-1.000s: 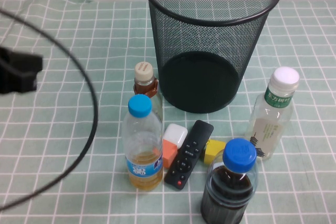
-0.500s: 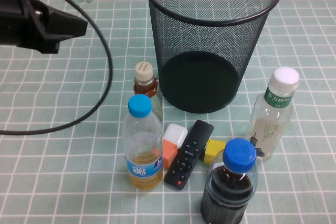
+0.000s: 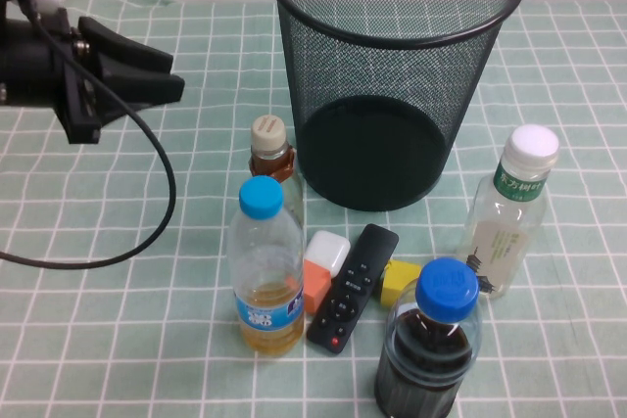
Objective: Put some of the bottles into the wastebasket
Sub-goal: Pick up a bottle from the table with left arm
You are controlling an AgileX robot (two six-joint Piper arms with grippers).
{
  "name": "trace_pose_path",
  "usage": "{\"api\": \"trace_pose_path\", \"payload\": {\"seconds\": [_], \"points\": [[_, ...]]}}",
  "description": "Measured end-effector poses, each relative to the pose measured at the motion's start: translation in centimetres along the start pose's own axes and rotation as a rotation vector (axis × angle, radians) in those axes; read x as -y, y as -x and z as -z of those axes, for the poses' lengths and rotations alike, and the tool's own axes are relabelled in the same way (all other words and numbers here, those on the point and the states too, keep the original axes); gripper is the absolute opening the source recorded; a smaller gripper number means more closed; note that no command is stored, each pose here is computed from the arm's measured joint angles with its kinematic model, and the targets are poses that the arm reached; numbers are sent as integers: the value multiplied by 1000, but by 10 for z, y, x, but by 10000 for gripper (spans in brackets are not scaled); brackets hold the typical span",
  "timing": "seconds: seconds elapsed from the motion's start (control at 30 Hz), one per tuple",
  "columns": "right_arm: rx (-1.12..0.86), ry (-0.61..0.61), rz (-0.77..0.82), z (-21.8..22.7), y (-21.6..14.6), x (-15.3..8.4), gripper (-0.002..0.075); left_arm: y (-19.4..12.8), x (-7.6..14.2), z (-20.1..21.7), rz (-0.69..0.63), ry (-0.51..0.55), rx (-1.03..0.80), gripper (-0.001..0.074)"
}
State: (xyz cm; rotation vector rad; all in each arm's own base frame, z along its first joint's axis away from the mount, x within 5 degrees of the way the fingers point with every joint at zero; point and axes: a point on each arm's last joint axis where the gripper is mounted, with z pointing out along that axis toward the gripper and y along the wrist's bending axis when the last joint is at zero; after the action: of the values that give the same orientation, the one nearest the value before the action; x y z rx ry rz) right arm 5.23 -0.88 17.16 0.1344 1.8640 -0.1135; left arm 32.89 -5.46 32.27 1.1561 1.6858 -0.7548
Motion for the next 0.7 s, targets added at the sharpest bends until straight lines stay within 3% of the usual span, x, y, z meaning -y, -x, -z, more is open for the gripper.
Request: {"api": "trace_pose_path", "payload": {"seconds": [0.1, 0.2, 0.7], "points": [[0, 0, 0, 0, 0, 0, -8, -8, -6, -6, 26, -9, 3, 436], [0, 0, 0, 0, 0, 0, -8, -14, -12, -11, 37, -14, 24, 526], [0, 0, 0, 0, 0, 0, -8, -11, 1, -54, -82, -109, 48, 542]]}}
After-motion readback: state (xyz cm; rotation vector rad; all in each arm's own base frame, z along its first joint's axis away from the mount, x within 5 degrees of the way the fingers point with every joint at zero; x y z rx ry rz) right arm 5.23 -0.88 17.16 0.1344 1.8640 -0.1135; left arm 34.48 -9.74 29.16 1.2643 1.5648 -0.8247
